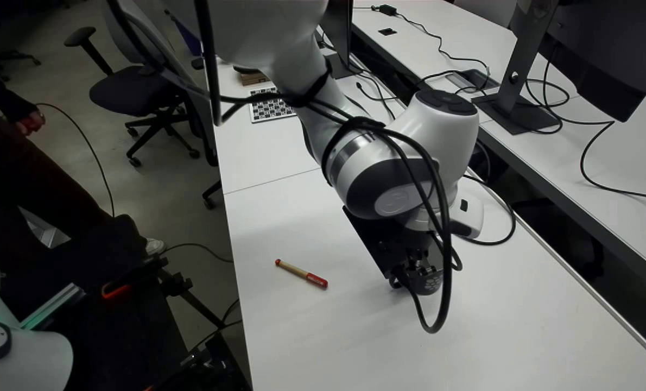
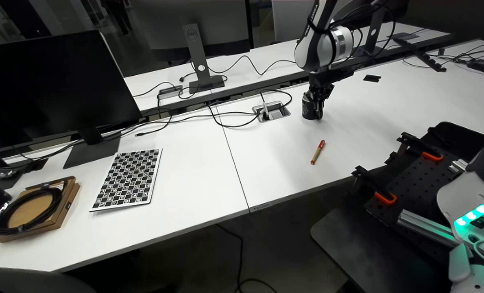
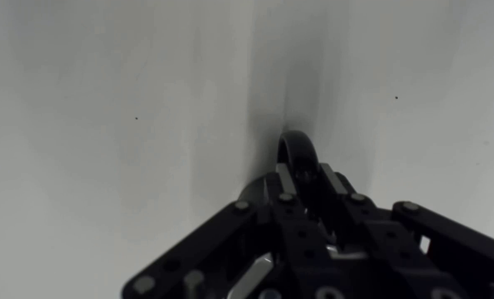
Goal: Move the black mug from the left to the right
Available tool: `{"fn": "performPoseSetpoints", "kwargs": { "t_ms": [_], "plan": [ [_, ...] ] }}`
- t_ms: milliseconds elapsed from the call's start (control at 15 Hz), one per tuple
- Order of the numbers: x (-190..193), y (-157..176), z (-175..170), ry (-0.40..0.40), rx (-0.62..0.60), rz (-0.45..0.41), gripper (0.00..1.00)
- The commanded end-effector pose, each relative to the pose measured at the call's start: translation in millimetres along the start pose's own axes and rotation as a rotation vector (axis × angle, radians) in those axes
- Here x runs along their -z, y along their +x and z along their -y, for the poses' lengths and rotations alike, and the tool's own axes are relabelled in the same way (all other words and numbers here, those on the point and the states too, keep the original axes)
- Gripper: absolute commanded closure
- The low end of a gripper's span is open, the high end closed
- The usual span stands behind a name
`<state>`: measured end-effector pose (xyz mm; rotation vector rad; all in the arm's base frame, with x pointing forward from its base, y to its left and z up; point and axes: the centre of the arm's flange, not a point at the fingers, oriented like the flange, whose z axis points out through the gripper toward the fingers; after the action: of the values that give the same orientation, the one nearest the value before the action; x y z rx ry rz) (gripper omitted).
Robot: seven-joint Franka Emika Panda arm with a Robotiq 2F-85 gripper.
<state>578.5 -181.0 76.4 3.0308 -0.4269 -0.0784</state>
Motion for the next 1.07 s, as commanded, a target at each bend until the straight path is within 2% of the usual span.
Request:
{"fn": "performPoseSetpoints", "kwargs": {
  "t_ms": [0,667,1000],
  "plan": [
    [-13.2,9.3,-18.6,0.031,-0.126,0.033,0.96],
    [-19.4,-8.1,-78.8,0.106,-0.42,0.04,0.96],
    [-16.7,-20.2,-114.0,0.102,-0.509,0.029,0.96]
  ]
}}
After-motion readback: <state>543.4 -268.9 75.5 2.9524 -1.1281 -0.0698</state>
